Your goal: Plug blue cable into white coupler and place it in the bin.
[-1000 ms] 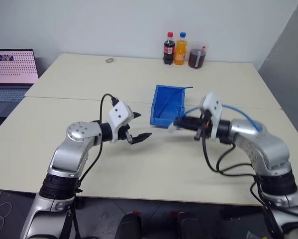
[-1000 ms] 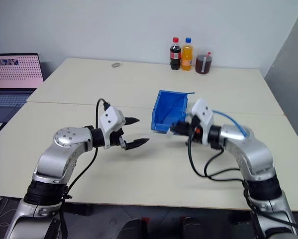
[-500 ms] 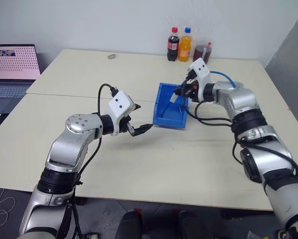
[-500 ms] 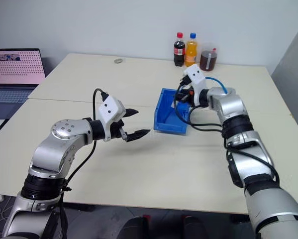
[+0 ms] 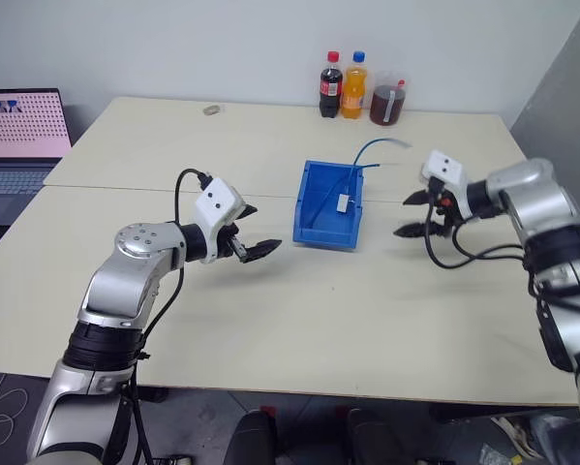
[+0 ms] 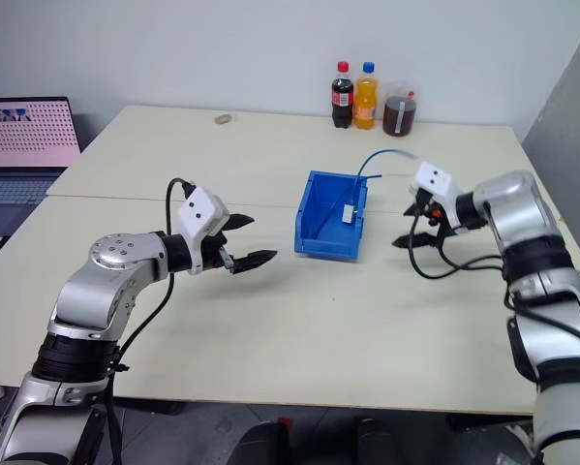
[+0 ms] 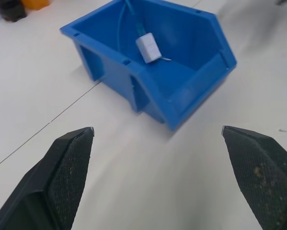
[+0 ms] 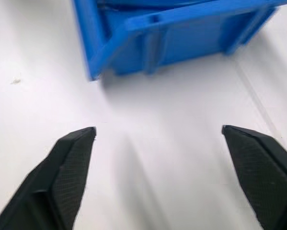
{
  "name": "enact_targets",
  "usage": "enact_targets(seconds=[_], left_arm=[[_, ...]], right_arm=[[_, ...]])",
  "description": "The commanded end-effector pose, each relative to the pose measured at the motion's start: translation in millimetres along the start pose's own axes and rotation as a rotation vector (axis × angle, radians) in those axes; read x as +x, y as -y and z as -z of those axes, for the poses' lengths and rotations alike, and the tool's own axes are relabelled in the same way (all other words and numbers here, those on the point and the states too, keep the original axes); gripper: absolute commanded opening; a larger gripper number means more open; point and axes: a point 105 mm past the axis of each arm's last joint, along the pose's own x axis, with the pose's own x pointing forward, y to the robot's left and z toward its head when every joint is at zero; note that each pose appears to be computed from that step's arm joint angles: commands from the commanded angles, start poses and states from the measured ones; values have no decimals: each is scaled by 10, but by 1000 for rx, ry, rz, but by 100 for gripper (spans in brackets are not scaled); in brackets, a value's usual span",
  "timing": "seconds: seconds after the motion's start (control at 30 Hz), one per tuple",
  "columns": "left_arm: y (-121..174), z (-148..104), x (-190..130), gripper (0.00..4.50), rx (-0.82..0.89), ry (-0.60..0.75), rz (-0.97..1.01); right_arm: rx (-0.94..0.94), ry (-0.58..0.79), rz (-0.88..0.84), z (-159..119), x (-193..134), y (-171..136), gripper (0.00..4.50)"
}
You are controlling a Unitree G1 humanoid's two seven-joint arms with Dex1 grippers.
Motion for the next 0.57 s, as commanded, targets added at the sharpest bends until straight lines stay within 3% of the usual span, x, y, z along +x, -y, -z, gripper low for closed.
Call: enact_targets(seconds=[0.03,0.2,0.57], left_arm=[[-156,-73,-157,450,36,63,-116],[-182,66,-345,450,-1,55,-182],[-60,85,-322,450,-88,63,-128]], right_arm=[[-9,222,111,-384,-272,-46,444],[131,410,247,-313,-391,-342,444],[203,393,390,-169,-139,-535,444]])
